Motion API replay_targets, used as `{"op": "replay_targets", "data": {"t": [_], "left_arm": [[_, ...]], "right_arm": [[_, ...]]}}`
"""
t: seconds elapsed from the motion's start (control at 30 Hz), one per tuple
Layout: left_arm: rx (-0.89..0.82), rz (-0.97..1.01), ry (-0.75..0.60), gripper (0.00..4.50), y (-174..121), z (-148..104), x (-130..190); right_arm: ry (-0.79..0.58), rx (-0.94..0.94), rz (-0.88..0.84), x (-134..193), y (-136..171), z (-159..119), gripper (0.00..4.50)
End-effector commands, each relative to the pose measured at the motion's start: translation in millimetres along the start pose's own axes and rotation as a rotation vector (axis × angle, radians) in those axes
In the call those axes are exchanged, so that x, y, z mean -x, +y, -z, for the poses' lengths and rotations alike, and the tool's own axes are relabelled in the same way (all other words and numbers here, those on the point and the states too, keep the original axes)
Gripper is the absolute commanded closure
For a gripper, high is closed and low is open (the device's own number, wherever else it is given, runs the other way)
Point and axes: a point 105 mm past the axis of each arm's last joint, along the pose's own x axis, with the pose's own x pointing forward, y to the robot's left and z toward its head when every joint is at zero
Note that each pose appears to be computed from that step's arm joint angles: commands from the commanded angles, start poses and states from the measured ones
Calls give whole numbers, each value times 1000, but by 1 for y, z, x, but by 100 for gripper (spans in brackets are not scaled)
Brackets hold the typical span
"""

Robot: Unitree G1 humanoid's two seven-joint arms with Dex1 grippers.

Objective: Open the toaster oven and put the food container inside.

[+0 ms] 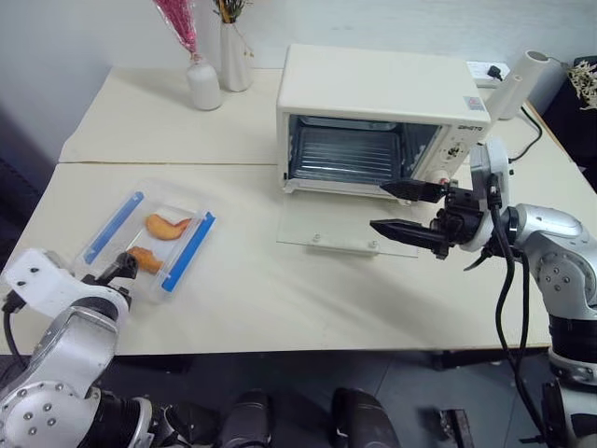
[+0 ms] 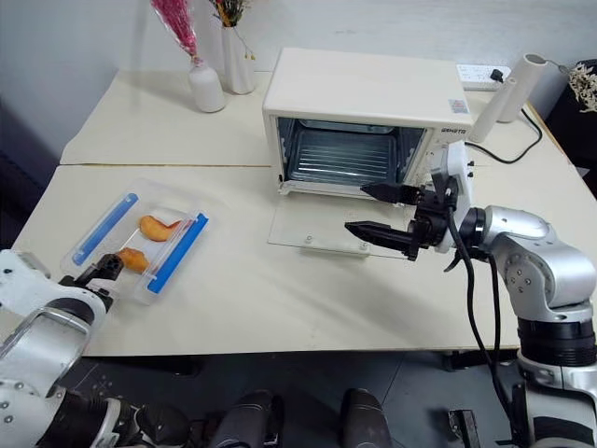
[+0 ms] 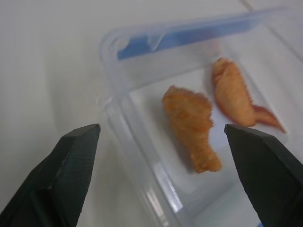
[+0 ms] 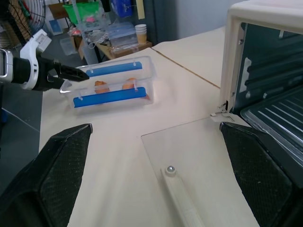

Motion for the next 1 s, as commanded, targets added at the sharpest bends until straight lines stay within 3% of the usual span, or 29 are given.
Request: {"op": "replay_targets", "data": {"t": [0.03, 0.37, 0.43, 0.6, 0.77, 1.0], "left_arm": [[-18, -21, -4, 116, 5, -6, 0], [-75, 3, 122, 403, 5, -24, 6], [-122, 5, 141, 440, 7, -31, 4], [-294, 136, 168, 444, -9, -52, -6], [-428, 317, 136, 444, -46, -74, -5], [-594, 688, 194, 444, -114, -60, 13]], "right_arm": [[-34, 52, 21, 7, 4, -17, 0], [-6, 64, 37, 13, 8, -18, 0], [2, 61, 28, 15, 9, -19, 0], [40, 11, -45, 22, 21, -20, 0], [67, 58, 2, 25, 20, -21, 0], [82, 70, 77, 35, 21, -19, 0]]}}
